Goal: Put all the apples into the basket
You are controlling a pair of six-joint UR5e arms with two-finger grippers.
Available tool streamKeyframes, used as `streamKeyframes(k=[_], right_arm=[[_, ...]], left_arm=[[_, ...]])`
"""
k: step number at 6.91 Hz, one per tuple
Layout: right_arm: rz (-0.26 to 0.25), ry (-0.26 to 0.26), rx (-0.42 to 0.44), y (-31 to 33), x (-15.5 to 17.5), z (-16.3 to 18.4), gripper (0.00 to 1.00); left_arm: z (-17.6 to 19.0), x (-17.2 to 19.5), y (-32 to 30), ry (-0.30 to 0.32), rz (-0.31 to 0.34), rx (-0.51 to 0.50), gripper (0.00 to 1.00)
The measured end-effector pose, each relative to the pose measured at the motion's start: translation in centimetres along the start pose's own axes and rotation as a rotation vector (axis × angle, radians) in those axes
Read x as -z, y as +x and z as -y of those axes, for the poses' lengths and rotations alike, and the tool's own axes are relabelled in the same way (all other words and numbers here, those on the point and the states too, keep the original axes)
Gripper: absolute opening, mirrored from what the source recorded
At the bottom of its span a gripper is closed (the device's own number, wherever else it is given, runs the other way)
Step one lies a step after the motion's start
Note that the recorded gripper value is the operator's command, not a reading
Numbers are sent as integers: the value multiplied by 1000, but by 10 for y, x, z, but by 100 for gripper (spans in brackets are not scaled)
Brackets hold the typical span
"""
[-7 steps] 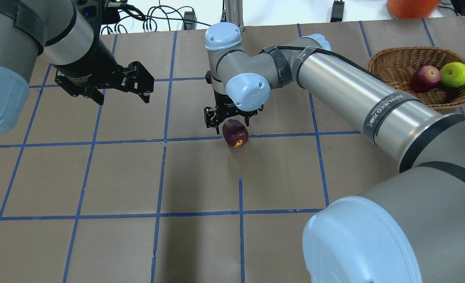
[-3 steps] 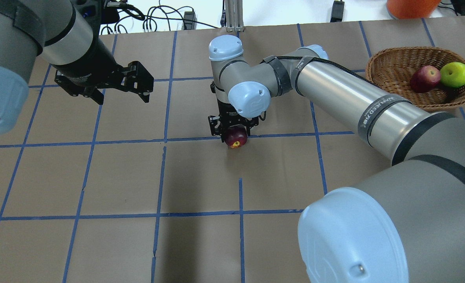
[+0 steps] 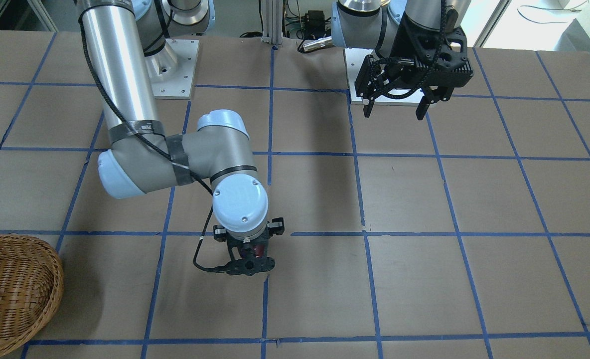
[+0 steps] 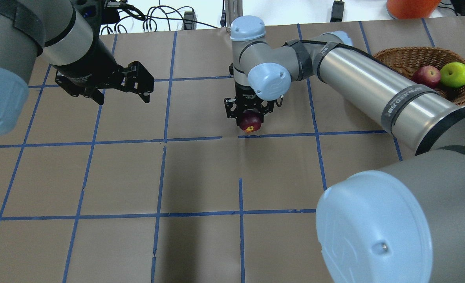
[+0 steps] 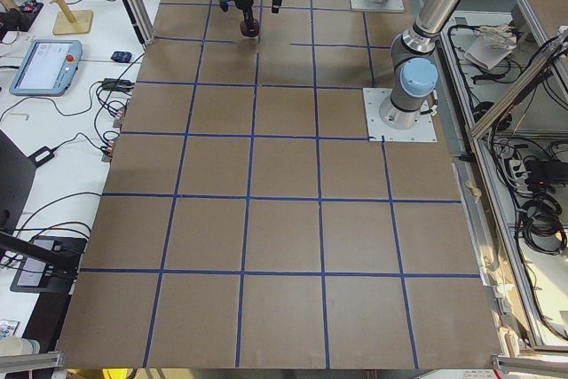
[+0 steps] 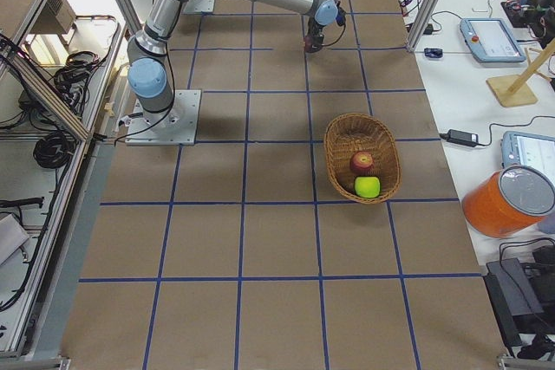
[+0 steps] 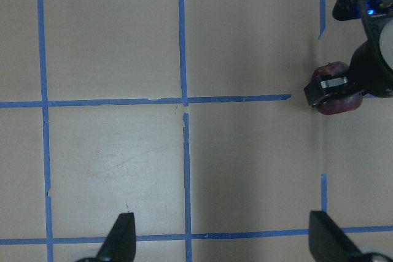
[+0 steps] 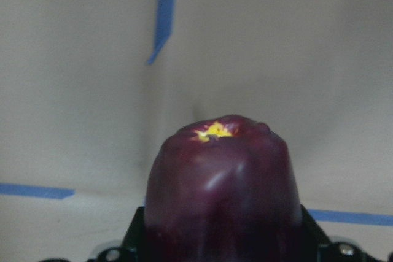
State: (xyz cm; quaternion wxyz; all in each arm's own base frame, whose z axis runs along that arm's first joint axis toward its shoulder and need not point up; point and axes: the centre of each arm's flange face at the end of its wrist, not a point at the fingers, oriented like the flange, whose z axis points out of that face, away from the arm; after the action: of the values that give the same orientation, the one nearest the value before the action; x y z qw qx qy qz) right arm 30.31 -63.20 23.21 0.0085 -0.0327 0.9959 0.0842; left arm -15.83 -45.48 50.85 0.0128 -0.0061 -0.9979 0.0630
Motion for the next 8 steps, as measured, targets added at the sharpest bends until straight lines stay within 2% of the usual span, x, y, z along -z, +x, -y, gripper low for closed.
streamKeyframes(k=[1,2,4,5,6,7,8], right_arm=[[15,33,-89,67,29,21,0],[5,63,-147,143,54,33,0],[-40,105,-136,292,78,42,0],[-73,135,-121,337,82,43,8],[-124,158,-115,361,77,48,49],[-154,167,-116,375,70,52,99],[-163,162,-109,391,63,53,100]], left_arm=[[0,0,-1,0,1,1,100],[0,1,-1,1,1,3,100],[-1,1,-3,2,1,6,100],[-1,1,-3,2,0,7,100],[-2,2,-3,3,-1,8,100],[-2,3,-4,4,0,8,100],[-2,3,-4,4,0,9,100]])
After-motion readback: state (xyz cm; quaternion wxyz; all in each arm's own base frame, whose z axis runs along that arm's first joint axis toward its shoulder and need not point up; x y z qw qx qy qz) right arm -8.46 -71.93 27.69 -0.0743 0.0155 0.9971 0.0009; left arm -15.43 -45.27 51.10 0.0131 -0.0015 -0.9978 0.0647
